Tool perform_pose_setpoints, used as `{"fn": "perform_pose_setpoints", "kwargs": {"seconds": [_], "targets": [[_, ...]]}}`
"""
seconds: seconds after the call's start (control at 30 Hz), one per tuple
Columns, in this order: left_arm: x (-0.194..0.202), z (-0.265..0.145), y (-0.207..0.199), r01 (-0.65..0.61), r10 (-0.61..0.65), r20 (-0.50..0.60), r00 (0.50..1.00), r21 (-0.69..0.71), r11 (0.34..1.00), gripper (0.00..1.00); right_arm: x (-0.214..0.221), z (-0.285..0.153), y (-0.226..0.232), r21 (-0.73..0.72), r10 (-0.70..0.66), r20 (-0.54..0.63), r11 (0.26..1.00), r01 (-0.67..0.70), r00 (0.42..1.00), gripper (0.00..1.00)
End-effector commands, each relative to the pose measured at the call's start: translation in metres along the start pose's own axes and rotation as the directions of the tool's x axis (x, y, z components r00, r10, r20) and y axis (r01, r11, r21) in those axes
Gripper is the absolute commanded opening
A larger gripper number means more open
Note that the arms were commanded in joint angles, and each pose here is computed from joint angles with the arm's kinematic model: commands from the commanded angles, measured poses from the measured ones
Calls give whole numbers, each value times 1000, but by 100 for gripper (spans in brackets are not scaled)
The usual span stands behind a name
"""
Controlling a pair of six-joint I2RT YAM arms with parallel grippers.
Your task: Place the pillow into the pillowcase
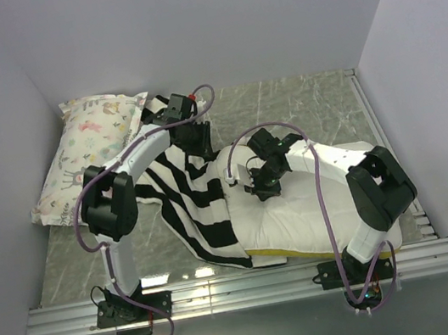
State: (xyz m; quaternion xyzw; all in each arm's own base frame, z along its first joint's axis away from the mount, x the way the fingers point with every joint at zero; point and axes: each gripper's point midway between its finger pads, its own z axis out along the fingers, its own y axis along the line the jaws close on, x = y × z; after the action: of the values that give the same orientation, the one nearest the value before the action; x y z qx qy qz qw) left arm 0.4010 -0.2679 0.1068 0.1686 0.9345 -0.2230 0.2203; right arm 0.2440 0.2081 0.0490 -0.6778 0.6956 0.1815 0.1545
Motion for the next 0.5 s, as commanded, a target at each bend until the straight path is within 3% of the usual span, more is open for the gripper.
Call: {"fn": "perform_pose_setpoints", "kwargs": {"seconds": [0.0,0.07,0.23,0.37,0.47], "targets": [[-10,-6,-9,-21,20,27,999,30,999,31,24,10,38,-139,25,-100,990,-39,995,0],[-19,-6,-18,-28,24,53,998,71,997,16,24,10,38,-141,24,-101,989,-39,995,0],[-36,-6,-40,-39,24,84,996,173,984,8,26,13,38,-147,26,-108,988,-42,994,0],[-33,-6,-46,-26,13,63,998,214,977,33,28,13,40,-148,26,-114,988,-42,993,0],[-25,-4,-42,-14,4,52,999,199,980,40,28,11,39,-141,23,-110,989,-38,994,0]]}}
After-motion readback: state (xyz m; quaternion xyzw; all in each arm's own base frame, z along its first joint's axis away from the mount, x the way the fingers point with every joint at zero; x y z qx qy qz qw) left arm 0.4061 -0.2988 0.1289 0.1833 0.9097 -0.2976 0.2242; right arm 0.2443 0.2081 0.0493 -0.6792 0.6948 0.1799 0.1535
